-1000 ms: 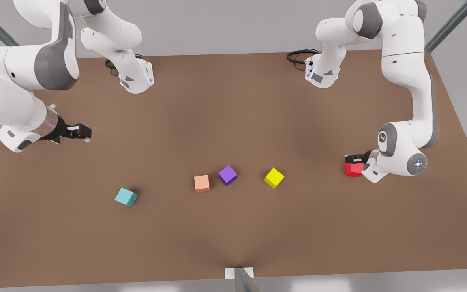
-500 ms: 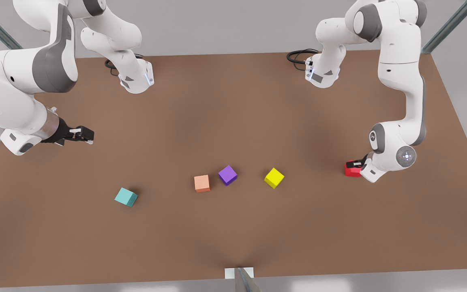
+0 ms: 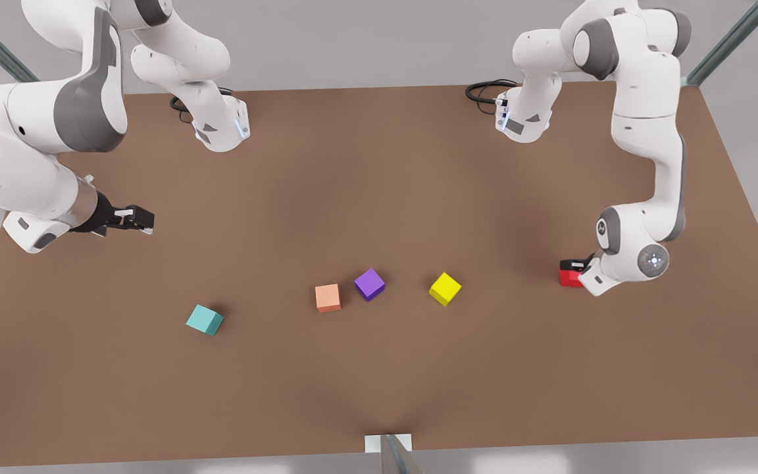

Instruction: Pick up red wooden cube and pass to hand red wooden cube and place in blue wooden cube

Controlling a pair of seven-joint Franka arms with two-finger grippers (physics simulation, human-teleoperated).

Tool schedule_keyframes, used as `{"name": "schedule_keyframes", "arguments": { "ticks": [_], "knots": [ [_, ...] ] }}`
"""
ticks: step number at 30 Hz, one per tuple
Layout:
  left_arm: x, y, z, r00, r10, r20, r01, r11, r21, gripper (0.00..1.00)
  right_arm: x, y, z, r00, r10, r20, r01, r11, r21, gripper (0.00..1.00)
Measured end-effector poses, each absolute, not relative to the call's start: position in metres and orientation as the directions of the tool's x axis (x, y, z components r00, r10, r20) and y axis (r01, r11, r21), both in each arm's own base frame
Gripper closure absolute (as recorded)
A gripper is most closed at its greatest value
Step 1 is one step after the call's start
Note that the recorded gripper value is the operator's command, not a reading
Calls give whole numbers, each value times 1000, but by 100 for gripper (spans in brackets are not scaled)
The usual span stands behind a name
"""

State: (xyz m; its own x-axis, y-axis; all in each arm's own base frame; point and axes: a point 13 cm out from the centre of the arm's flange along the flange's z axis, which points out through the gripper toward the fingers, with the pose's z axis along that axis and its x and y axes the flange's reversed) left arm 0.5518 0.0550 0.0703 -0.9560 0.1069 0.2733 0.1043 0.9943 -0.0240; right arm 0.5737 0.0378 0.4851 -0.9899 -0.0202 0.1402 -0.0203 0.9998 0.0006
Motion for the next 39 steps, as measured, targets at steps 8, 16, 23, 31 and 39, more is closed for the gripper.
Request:
{"name": "schedule_keyframes", "arguments": {
  "ticks": [8, 16, 23, 31, 39],
  "knots": [
    [556, 56, 42, -952, 167, 257, 165, 986, -32, 0, 572, 38, 484, -989, -21, 146, -21, 1000, 1, 0],
    [563, 56, 36, -952, 200, 233, 197, 980, -39, 24, 571, 38, 479, -987, -23, 159, -23, 1000, 5, 0],
    [579, 50, 58, -966, 186, 181, 179, 982, -53, 44, 570, 37, 475, -986, -22, 167, -20, 1000, 16, 0],
    [670, -137, 187, -975, 220, 34, 201, 936, -290, 44, 584, 60, 457, -982, -59, 179, -48, 996, 70, 0],
    [639, -433, 261, -955, 245, 164, 12, 587, -810, 43, 631, 197, 319, -929, -312, 198, -160, 823, 545, 0]
  ]
}}
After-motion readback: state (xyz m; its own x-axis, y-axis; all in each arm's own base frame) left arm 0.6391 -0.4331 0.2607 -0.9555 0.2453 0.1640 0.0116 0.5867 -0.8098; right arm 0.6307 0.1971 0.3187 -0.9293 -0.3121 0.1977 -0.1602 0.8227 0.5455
